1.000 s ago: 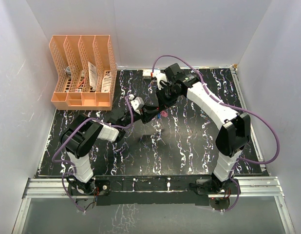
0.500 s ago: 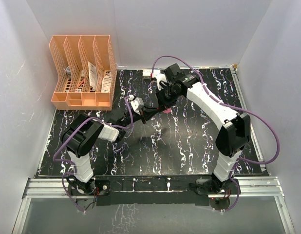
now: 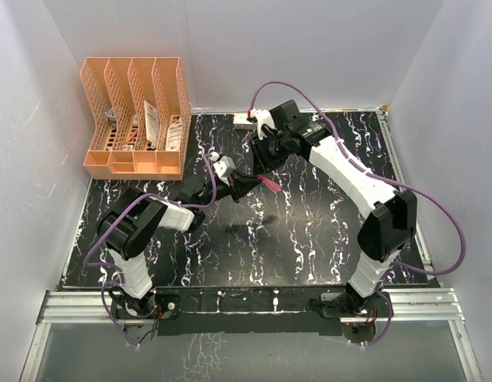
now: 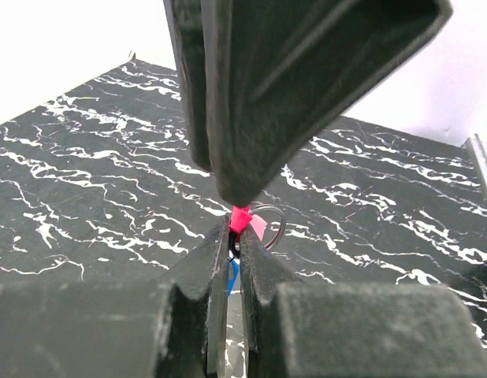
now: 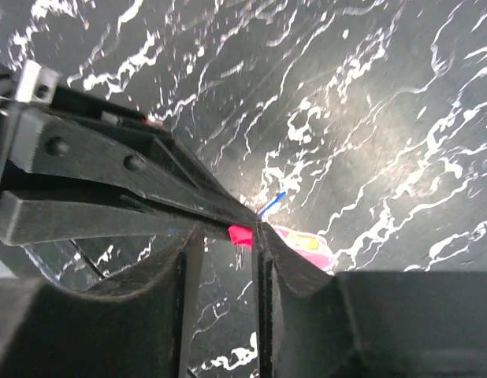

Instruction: Put the keys on the keyring

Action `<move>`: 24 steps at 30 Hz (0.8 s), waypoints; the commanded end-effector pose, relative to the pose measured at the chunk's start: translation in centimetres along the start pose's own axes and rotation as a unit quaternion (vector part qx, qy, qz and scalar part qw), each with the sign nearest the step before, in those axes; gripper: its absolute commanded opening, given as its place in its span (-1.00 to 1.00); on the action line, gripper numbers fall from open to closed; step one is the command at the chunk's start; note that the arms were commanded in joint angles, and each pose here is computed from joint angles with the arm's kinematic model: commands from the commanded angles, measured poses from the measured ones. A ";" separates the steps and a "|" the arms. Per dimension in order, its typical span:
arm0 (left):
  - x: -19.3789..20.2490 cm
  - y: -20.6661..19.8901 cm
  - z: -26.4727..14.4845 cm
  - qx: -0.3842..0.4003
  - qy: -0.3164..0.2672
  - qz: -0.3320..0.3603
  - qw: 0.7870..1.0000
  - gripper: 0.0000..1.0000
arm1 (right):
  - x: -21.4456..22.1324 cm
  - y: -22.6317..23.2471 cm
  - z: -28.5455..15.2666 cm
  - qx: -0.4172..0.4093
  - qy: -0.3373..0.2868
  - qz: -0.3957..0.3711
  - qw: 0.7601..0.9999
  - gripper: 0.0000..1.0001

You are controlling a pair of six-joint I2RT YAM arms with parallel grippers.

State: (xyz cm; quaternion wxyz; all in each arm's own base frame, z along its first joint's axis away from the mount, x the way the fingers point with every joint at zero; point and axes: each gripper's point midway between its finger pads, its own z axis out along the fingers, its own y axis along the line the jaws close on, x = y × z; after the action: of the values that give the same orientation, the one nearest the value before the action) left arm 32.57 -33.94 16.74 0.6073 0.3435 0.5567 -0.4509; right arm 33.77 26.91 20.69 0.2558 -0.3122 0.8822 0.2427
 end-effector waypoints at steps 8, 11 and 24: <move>-5.9 0.0 -0.1 -0.045 -0.061 -0.060 0.995 -1.00 | -9.1 0.1 -8.6 0.073 -0.270 -0.024 0.960 -0.33; -7.3 1.3 0.0 -0.090 -0.073 -0.104 0.988 -1.00 | -8.7 0.2 -9.8 0.076 -0.316 -0.022 0.945 -0.32; -11.3 3.3 -0.4 -0.161 -0.165 -0.304 0.924 -1.00 | -7.7 1.7 -9.1 0.024 -0.365 -0.012 0.931 -0.35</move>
State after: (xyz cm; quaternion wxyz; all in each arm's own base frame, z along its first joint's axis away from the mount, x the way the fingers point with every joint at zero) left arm 35.63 -30.98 23.02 0.5748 0.0441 0.6345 -0.5149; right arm 34.39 25.03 29.35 0.5295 -0.2096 0.7701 0.2877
